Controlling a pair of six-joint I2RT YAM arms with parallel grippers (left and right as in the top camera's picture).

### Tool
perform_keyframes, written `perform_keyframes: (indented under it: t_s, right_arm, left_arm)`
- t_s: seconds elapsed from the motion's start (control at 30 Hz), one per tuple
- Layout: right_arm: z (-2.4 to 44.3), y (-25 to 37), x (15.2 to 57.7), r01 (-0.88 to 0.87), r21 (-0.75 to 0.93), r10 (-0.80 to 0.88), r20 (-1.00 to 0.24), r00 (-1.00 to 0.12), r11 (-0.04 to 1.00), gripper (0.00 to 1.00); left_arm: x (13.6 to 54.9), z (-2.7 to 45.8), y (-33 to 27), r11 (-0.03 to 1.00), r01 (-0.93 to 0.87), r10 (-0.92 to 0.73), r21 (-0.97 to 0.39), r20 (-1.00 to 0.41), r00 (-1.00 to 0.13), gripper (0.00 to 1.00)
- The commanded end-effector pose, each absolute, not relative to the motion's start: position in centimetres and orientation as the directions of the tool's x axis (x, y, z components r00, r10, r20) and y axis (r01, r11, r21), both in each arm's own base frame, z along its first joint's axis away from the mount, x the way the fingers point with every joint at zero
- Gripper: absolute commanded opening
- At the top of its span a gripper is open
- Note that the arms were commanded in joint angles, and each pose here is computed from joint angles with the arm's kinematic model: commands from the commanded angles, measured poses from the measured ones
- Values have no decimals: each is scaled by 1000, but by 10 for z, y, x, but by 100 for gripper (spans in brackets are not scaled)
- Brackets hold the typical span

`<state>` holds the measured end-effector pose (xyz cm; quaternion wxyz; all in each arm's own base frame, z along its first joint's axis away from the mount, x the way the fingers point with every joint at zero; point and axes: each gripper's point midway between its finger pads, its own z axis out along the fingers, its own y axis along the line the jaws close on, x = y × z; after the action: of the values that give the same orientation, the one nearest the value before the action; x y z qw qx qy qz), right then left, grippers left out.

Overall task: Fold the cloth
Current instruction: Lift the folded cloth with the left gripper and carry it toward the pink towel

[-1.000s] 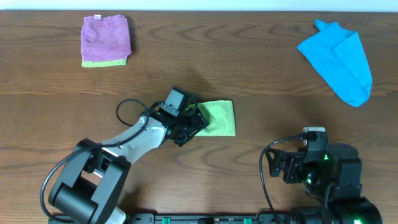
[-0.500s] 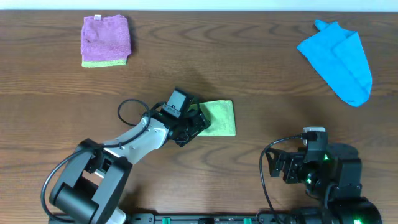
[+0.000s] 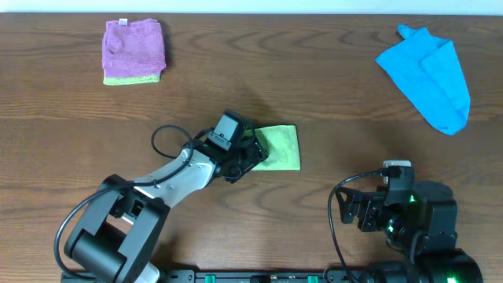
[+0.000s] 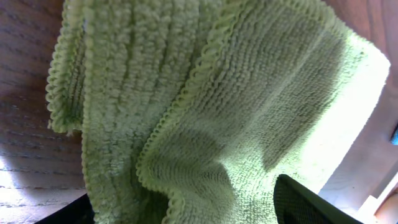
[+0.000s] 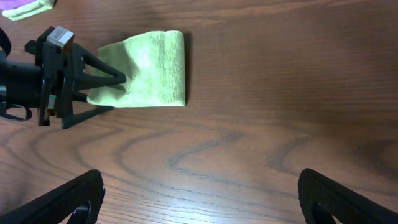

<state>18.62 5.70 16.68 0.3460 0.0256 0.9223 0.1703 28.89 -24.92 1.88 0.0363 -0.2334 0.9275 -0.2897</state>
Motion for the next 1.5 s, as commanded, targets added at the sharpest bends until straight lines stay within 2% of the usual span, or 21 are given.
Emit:
perform_keyframes:
  t_s: [0.0,0.5,0.63,0.73,0.8,0.87,0.97,1.0,1.23,1.47]
  right_arm:
    - [165,54,186,-46,339,187,-623,-759,940,99]
    - [165,54,186,-46,339,187,-623,-759,940,99]
    - [165,54,186,-46,339,187,-623,-759,940,99]
    - [165,54,186,-46,339,187,-623,-759,940,99]
    - [165,54,186,-46,339,187,-623,-759,940,99]
    - [165,54,186,-46,339,187,-623,-759,940,99]
    - [165,54,186,-46,339,187,-623,-759,940,99]
    - [165,54,186,-46,339,187,-623,-759,940,99]
    - [165,54,186,-46,339,187,-623,-759,940,99]
    - [165,54,186,-46,339,187,-623,-759,940,99]
  left_arm:
    - [285,8,-247,740,-421,-459,-525,64,-886,75]
    - [287,-3,-242,760,-428,-476,-488,31,-879,77]
    - [284,-10,-246,758,-432,-465,-489,59,-883,75]
    - [286,-10,-250,749,-424,-458,-509,64,-886,68]
    - [289,-8,-253,743,-416,-457,-524,57,-888,57]
    - [292,-6,-255,738,-408,-456,-537,48,-889,35]
    - [296,-3,-257,735,-390,-449,-555,32,-893,11]
    - [299,-2,-259,737,-372,-440,-564,18,-898,6]
    - [316,17,-272,711,-266,-385,-651,-43,-922,6]
    - [351,69,-266,682,-163,-354,-713,-127,-927,6]
